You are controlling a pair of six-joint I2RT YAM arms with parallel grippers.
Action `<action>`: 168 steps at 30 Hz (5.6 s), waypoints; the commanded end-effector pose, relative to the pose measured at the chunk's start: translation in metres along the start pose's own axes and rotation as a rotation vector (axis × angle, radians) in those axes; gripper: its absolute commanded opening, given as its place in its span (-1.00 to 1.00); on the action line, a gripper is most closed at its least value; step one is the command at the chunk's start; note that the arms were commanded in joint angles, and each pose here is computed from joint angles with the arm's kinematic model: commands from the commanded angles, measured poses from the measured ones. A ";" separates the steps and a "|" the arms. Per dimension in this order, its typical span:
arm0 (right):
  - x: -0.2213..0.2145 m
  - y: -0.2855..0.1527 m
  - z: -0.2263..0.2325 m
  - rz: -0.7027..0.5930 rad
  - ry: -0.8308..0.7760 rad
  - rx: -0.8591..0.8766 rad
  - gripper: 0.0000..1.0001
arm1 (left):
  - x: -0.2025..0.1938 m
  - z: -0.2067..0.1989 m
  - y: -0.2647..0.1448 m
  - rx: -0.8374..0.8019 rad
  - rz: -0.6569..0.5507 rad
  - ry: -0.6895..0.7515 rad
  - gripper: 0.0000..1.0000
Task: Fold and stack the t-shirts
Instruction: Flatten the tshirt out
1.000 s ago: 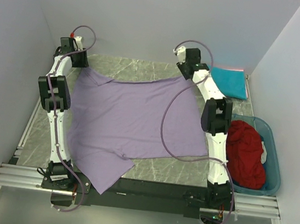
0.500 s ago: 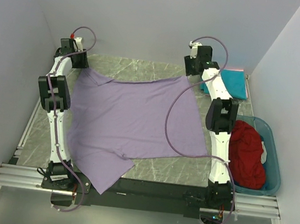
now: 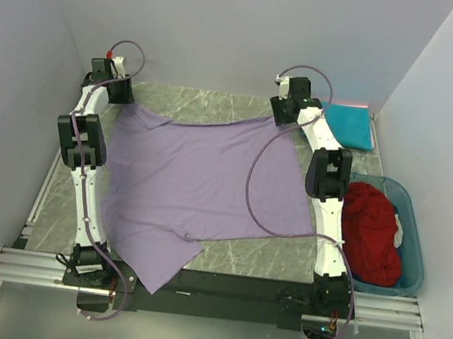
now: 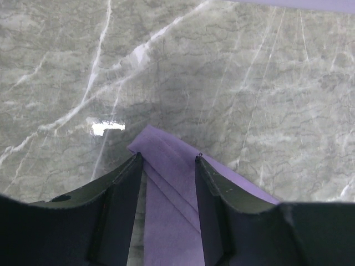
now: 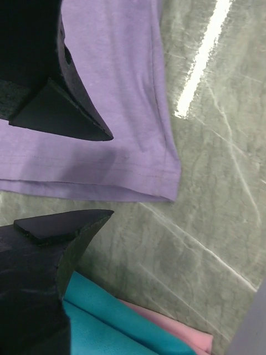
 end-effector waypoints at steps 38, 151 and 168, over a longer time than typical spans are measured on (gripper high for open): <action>-0.066 -0.031 0.008 0.334 -0.005 0.035 -0.05 | -0.022 -0.010 -0.043 -0.063 0.148 0.006 -0.33; -0.077 -0.054 0.042 0.443 0.086 0.109 -1.00 | -0.014 0.002 -0.069 -0.094 0.153 0.010 -0.33; -0.005 -0.077 0.016 0.165 -0.029 -0.003 -1.00 | 0.022 0.000 -0.050 -0.077 0.021 -0.012 -0.24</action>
Point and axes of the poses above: each gripper's point midway between its finger pads, its own y axis out along the fingers, its own z axis along the line the jaws close on, x = y × z, the point moved 3 cm from there along -y, back along the fingers
